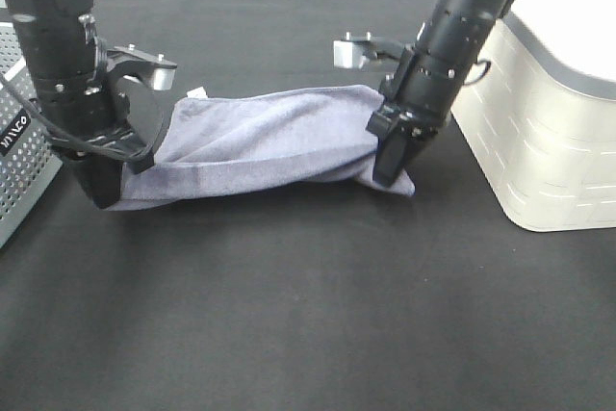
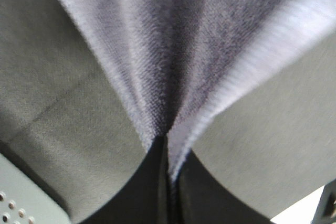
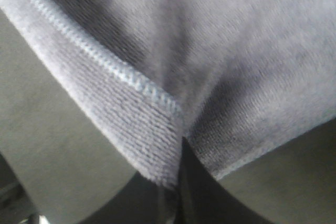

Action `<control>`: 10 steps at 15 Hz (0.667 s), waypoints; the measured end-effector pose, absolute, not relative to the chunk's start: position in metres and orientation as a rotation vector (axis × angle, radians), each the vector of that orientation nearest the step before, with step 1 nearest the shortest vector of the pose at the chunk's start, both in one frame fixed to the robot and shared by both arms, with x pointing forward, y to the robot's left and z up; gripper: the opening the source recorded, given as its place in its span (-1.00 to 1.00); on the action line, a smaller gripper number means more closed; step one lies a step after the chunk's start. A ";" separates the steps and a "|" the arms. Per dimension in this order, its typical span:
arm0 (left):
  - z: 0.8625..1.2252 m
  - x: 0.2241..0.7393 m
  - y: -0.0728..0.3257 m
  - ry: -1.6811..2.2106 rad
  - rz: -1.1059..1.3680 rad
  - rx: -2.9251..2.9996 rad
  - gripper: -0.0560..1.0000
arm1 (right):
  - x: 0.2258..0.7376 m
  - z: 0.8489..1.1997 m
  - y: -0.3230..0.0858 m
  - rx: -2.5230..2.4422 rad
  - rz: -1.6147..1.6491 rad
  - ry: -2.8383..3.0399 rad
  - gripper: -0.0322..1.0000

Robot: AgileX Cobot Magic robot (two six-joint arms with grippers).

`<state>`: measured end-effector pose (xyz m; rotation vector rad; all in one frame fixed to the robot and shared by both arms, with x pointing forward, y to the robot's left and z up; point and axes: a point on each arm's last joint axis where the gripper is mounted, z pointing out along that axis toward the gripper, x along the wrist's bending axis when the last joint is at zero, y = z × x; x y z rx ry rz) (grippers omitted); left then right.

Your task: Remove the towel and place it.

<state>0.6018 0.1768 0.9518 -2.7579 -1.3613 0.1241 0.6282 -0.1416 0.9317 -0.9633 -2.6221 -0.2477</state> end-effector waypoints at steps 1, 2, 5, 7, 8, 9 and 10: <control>0.951 0.602 0.177 -1.325 0.125 -2.774 -0.89 | 0.623 0.931 -0.143 -0.976 -0.236 -2.601 -0.93; 0.951 0.601 0.177 -1.301 0.127 -2.785 -0.89 | 0.616 0.931 -0.144 -0.983 -0.234 -2.577 -0.93; 0.951 0.601 0.177 -1.274 0.130 -2.796 -0.89 | 0.596 0.930 -0.148 -1.005 -0.198 -2.518 -0.93; 0.943 0.595 0.179 -1.244 0.167 -2.782 -0.89 | 0.584 0.917 -0.149 -1.018 -0.166 -2.443 -0.93; 0.938 0.591 0.181 -1.228 0.191 -2.773 -0.89 | 0.578 0.912 -0.150 -1.017 -0.152 -2.419 -0.93; 0.935 0.588 0.182 -1.216 0.210 -2.765 -0.89 | 0.576 0.909 -0.151 -1.014 -0.142 -2.408 -0.93; 0.934 0.587 0.182 -1.214 0.215 -2.763 -0.89 | 0.574 0.908 -0.151 -1.012 -0.139 -2.403 -0.93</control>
